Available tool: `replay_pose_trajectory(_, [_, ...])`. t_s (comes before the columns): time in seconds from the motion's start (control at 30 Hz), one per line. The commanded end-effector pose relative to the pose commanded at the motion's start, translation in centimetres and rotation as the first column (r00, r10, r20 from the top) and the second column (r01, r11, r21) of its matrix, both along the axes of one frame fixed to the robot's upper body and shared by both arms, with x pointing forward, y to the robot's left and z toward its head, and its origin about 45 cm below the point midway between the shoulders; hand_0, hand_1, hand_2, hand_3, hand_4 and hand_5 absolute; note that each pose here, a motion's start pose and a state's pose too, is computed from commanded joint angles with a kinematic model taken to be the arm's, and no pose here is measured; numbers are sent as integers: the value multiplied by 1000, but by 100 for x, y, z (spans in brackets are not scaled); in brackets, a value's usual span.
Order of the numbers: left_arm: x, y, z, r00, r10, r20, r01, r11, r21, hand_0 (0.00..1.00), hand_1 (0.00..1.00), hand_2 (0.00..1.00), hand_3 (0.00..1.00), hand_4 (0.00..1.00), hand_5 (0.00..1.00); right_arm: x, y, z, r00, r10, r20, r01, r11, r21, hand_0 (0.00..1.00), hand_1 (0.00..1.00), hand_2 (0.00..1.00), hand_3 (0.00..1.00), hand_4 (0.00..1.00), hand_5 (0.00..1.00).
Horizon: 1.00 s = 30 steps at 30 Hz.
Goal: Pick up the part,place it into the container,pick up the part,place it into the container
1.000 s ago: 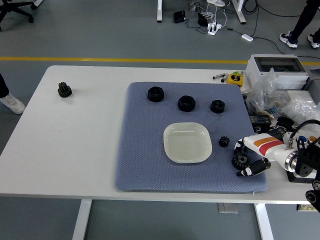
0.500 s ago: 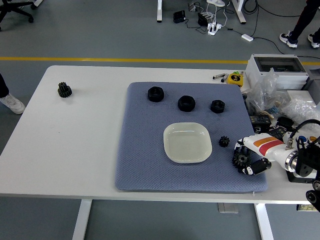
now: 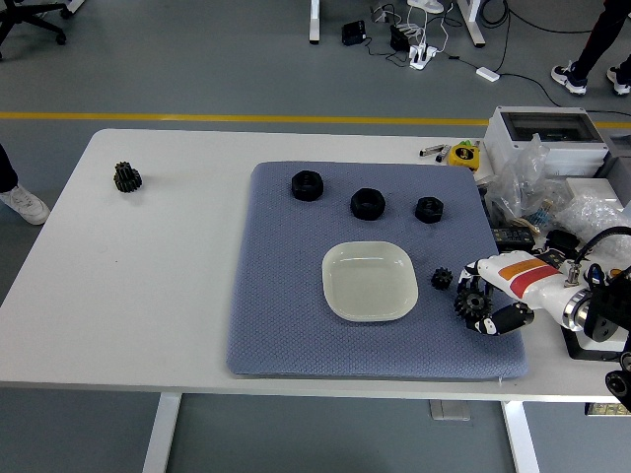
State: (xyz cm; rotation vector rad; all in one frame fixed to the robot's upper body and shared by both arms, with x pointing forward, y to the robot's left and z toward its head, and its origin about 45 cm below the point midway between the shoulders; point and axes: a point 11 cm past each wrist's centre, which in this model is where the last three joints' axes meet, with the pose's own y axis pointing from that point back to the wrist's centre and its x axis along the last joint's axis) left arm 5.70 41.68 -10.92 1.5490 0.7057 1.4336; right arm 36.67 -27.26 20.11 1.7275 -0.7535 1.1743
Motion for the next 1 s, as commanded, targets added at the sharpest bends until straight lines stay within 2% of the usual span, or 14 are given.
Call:
replay_pose_trajectory(0.07, [-1, 3, 1, 1000, 0, 0, 0, 1000, 1, 657, 674, 626, 555, 598, 495, 10, 32, 77, 1000, 7, 21, -7, 1000, 9, 307, 430, 482, 511, 584, 91])
replay_pose_trajectory(0.27, [-4, 14, 4, 1000, 2, 0, -2, 1000, 3, 656, 673, 626, 555, 598, 495, 47, 182, 277, 996, 51, 71, -52, 998, 17, 305, 429, 481, 512, 576, 88])
replay_pose_trajectory(0.43, [-3, 24, 8, 1000, 1, -2, -1, 1000, 5, 656, 673, 626, 555, 598, 495, 118, 461, 454, 986, 136, 96, -137, 991, 4, 305, 429, 481, 512, 576, 88])
replay_pose_trajectory(0.6, [-9, 32, 10, 1000, 5, -1, -5, 1000, 7, 656, 673, 626, 555, 598, 495, 193, 748, 545, 972, 215, 98, -214, 977, -21, 307, 425, 481, 513, 576, 85])
replay_pose_trajectory(0.73, [-14, 40, 12, 1000, 9, 0, -9, 1000, 9, 656, 675, 627, 555, 598, 495, 228, 984, 541, 957, 279, 80, -276, 960, -45, 308, 423, 482, 515, 581, 81])
replay_pose_trajectory(0.83, [-20, 46, 13, 1000, 10, -2, -10, 1000, 10, 656, 675, 627, 555, 598, 495, 252, 1145, 480, 948, 313, 60, -310, 949, -53, 308, 423, 482, 515, 581, 81])
replay_pose_trajectory(1.0, [-23, 51, 14, 1000, 5, -6, -5, 1000, 9, 657, 676, 628, 556, 598, 495, 328, 1294, 367, 947, 314, 65, -310, 948, -67, 307, 423, 485, 519, 581, 92])
